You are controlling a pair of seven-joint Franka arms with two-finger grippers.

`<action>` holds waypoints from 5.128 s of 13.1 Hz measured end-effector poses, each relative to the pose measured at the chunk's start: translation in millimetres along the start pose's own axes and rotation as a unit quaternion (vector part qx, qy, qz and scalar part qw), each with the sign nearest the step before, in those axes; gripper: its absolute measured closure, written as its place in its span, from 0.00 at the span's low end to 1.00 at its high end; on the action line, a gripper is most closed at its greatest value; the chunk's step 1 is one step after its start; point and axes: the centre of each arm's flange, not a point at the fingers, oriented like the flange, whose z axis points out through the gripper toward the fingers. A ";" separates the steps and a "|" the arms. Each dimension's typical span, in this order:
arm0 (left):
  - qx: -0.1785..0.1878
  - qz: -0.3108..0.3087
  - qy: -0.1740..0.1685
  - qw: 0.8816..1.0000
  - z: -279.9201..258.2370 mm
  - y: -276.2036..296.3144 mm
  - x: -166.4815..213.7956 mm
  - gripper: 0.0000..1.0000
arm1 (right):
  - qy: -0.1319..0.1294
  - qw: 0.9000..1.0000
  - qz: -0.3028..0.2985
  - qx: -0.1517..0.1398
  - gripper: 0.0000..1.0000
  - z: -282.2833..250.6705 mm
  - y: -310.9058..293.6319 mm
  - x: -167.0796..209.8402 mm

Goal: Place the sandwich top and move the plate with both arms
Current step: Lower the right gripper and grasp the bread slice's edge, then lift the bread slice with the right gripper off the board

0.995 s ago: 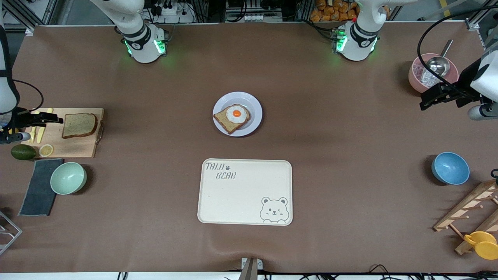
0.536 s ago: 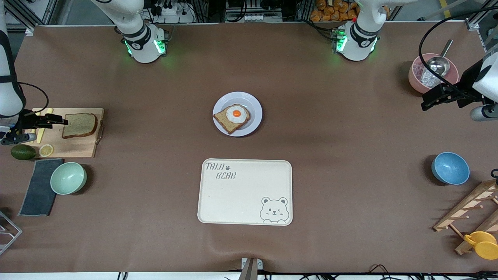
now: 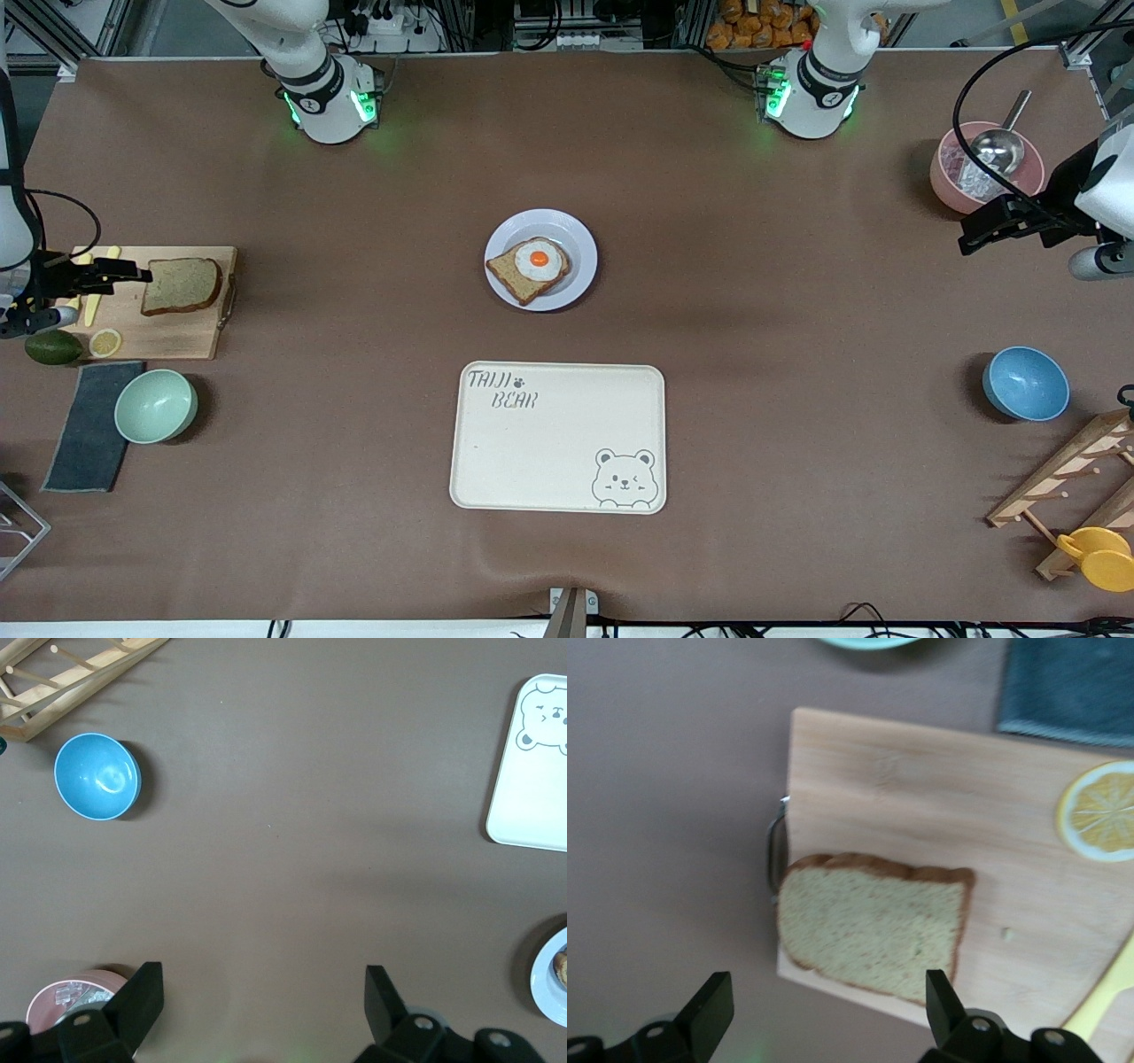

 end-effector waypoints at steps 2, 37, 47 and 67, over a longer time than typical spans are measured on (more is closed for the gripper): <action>0.000 0.000 0.000 1.000 0.0 -0.1 0.0 0.00 | -0.008 0.999 0.001 0.034 0.05 -20.2 -10.1 -3.2; -0.033 -0.018 -0.007 0.999 7.4 -15.4 8.5 0.00 | 0.036 0.997 -0.006 0.071 0.97 82.0 115.9 -14.1; -0.031 -0.018 -0.020 0.999 21.7 -14.4 15.9 0.00 | 0.025 0.990 -0.012 0.142 0.97 58.3 97.3 -8.2; -0.031 -0.020 -0.019 0.999 21.3 -16.2 16.1 0.00 | -0.037 0.965 0.010 0.258 0.97 -20.9 -85.1 89.5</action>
